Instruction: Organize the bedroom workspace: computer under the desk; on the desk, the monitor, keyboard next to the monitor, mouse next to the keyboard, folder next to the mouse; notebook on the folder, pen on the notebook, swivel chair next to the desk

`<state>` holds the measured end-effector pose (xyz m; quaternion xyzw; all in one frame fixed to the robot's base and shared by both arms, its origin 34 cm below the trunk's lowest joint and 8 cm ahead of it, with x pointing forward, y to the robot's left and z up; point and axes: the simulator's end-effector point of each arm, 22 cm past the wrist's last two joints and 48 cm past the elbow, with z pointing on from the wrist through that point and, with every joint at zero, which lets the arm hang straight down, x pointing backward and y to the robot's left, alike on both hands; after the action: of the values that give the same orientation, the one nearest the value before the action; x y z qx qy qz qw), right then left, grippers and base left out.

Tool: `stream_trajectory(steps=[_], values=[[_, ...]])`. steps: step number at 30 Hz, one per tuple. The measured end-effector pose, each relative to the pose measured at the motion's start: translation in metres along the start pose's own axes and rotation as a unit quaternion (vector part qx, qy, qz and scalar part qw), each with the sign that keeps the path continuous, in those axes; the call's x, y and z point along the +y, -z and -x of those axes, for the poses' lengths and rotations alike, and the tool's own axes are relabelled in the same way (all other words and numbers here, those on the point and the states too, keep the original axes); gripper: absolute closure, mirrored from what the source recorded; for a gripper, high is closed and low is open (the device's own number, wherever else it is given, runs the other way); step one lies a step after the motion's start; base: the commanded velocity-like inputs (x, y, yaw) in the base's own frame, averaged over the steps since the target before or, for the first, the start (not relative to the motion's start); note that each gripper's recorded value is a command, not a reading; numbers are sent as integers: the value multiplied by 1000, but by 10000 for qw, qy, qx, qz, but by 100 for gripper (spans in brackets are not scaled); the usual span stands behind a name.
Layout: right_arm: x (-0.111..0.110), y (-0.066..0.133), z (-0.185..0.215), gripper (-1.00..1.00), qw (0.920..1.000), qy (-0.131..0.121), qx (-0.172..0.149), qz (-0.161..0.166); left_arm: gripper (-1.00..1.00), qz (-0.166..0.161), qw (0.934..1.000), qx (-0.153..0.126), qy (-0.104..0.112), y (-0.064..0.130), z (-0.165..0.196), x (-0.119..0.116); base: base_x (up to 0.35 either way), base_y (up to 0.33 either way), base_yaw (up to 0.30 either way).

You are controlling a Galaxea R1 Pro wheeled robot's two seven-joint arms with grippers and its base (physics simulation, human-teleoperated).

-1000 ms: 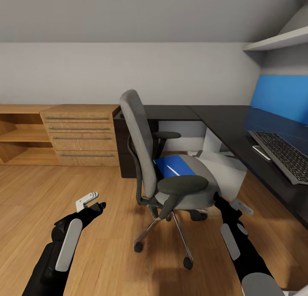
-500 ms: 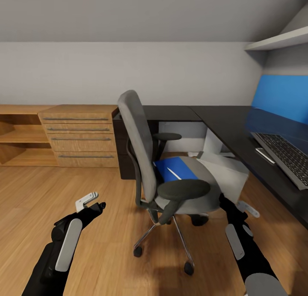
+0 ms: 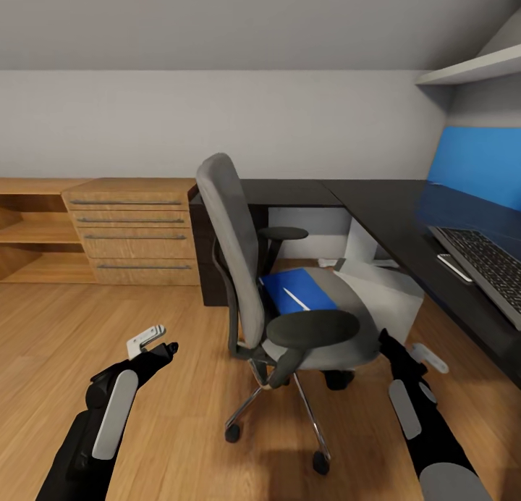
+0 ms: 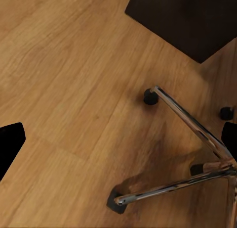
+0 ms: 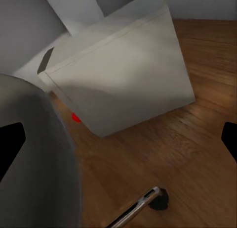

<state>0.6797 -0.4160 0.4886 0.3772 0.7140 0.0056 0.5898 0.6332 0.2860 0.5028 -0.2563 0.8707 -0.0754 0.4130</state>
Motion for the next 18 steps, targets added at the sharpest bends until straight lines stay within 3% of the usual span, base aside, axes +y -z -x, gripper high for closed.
stream_trajectory(steps=[7,13,18], values=[[-15,-6,5,-100,9994,-318,146,-81,-100,0,10000,21,-3,-1,-2,0,174,0,0],[-19,-7,4,-100,9990,-376,239,-97,-100,64,9999,117,-11,-5,-9,4,51,0,0],[-19,-7,4,-100,9989,-384,249,-98,-100,60,9999,124,-20,-5,-10,4,193,0,0]])
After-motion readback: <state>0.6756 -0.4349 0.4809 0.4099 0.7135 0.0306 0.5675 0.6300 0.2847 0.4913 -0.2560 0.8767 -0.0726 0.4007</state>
